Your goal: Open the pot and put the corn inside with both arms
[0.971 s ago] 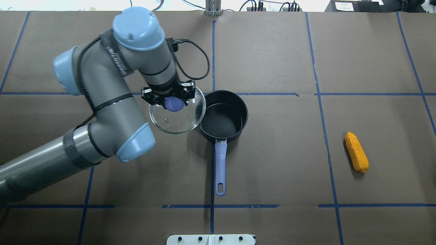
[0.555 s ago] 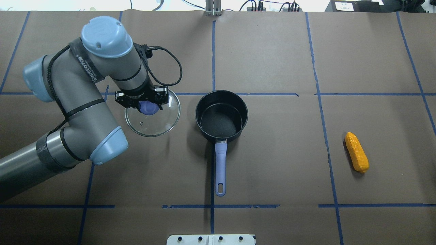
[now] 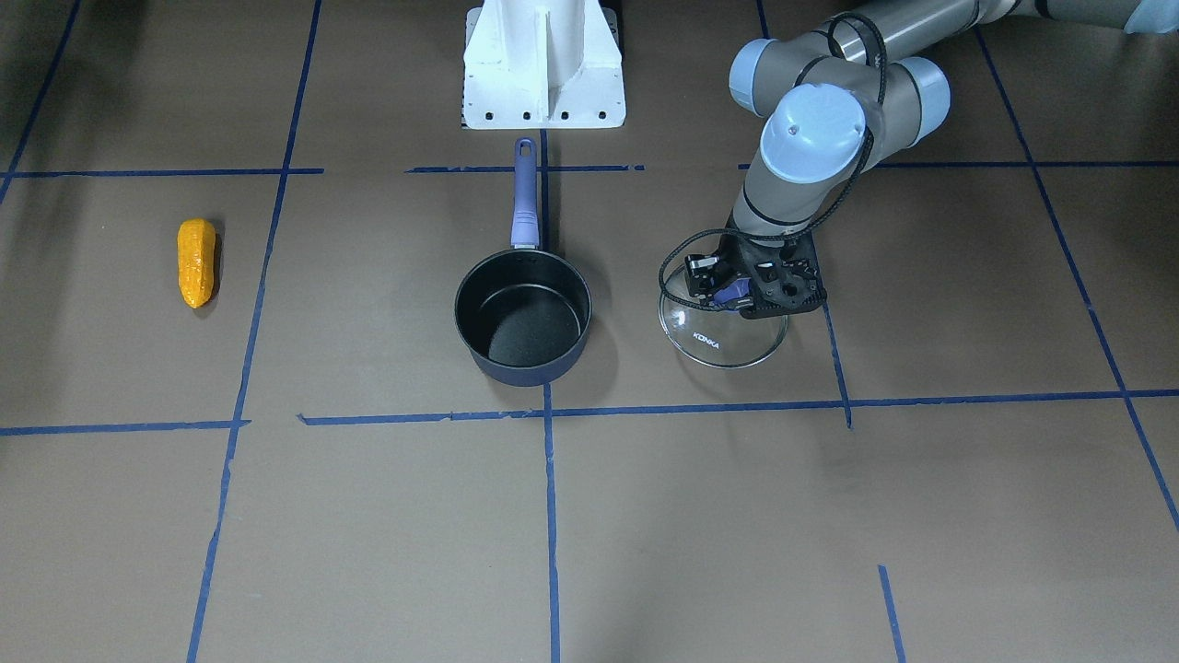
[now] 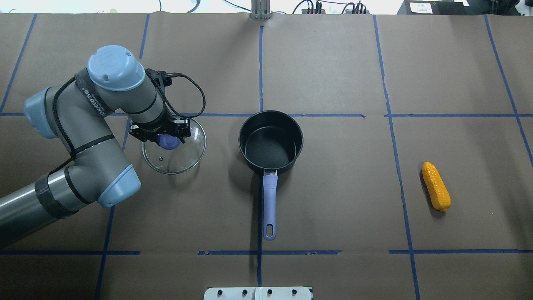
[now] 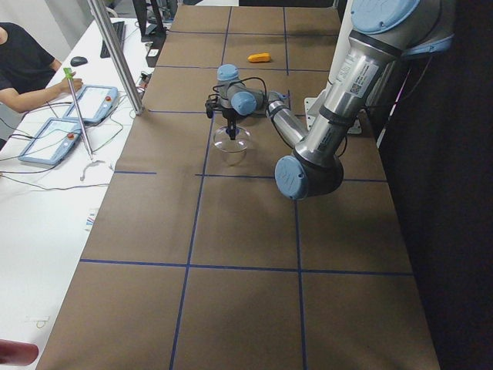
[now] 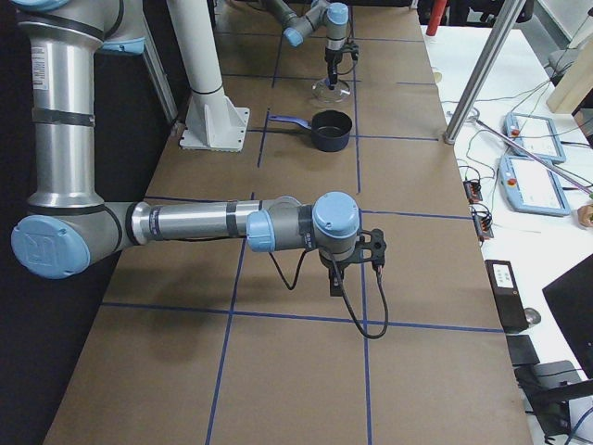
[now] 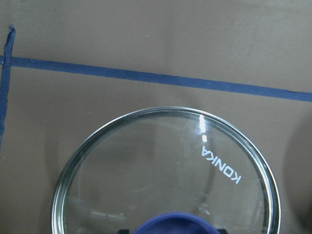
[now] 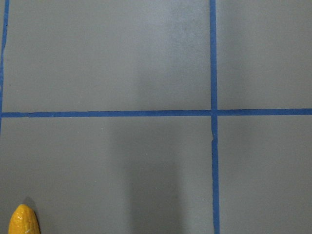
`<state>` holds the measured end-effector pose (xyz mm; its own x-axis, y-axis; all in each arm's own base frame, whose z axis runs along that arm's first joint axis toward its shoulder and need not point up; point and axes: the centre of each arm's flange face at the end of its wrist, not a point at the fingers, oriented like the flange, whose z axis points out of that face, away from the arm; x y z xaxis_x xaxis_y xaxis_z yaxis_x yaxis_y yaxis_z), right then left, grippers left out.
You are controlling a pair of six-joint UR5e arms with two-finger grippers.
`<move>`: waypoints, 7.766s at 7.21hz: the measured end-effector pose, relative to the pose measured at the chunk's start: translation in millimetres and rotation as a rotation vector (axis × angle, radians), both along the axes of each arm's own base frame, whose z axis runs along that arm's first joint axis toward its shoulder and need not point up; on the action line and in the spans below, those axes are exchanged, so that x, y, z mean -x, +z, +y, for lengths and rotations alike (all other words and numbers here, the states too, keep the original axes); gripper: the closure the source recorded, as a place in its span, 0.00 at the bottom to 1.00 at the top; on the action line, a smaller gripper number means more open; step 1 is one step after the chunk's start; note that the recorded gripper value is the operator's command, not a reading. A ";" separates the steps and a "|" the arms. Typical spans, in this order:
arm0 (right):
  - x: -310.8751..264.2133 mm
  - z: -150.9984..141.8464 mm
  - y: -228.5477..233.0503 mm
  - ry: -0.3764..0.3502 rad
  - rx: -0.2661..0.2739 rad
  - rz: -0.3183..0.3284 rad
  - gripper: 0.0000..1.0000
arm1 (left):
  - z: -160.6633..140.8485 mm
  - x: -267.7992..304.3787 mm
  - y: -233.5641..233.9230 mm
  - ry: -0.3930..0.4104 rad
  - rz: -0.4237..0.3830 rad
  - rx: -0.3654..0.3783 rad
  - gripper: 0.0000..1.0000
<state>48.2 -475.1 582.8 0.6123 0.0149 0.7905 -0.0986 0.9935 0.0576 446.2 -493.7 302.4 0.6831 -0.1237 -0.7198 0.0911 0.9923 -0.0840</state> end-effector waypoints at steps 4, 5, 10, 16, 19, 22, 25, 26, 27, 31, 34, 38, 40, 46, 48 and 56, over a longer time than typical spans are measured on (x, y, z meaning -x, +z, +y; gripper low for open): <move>86.7 -8.0 -41.1 0.078 0.042 -0.073 0.00 | 5.3 4.3 27.9 0.002 -0.028 0.025 0.79; 104.8 -7.4 -47.0 0.076 0.050 -0.066 0.00 | 6.0 4.9 31.3 0.003 -0.032 0.028 0.72; 195.2 -7.7 -99.8 0.104 0.076 -0.027 0.00 | 11.1 3.1 47.7 0.012 -0.052 0.044 0.00; 267.6 3.7 -110.2 0.097 0.061 0.035 0.00 | 18.7 10.7 33.5 0.045 -0.020 0.035 0.00; 308.1 45.1 -93.3 0.025 0.057 0.064 0.00 | 19.2 35.9 5.1 0.038 -0.003 0.061 0.00; 335.7 86.2 -71.3 -0.065 0.073 0.106 0.00 | 14.6 59.1 -10.7 0.023 0.019 0.078 0.00; 341.4 98.9 -53.1 -0.091 0.096 0.137 0.20 | 12.7 64.9 -14.6 0.017 0.029 0.073 0.00; 342.2 99.4 -49.8 -0.092 0.100 0.143 0.63 | 12.2 65.7 -15.0 0.015 0.030 0.072 0.00; 342.6 99.3 -48.5 -0.091 0.101 0.146 0.87 | 11.1 67.4 -15.4 0.012 0.032 0.071 0.00; 337.7 98.1 -64.1 -0.084 0.081 0.123 1.00 | 5.9 82.9 -22.3 0.001 0.054 0.070 0.00; 319.2 82.8 -120.4 -0.041 0.053 0.079 1.00 | 0.0 111.6 -16.4 0.034 0.063 0.012 0.00; 377.5 28.0 -299.5 -0.009 0.051 0.036 0.99 | -6.8 187.1 60.6 0.128 -0.006 -0.103 0.00; 449.6 11.6 -378.4 0.039 0.099 0.032 0.99 | -16.5 225.0 93.5 0.165 -0.039 -0.151 0.00; 570.8 -0.3 -428.0 0.095 0.123 0.041 0.11 | -26.5 247.6 124.9 0.205 -0.051 -0.165 0.00; 575.2 -1.3 -424.1 0.093 0.121 0.037 0.01 | -28.1 254.9 128.2 0.204 -0.054 -0.170 0.00; 434.9 -27.0 -349.2 0.065 0.021 0.044 0.01 | -27.6 369.5 223.4 0.276 -0.028 -0.203 0.00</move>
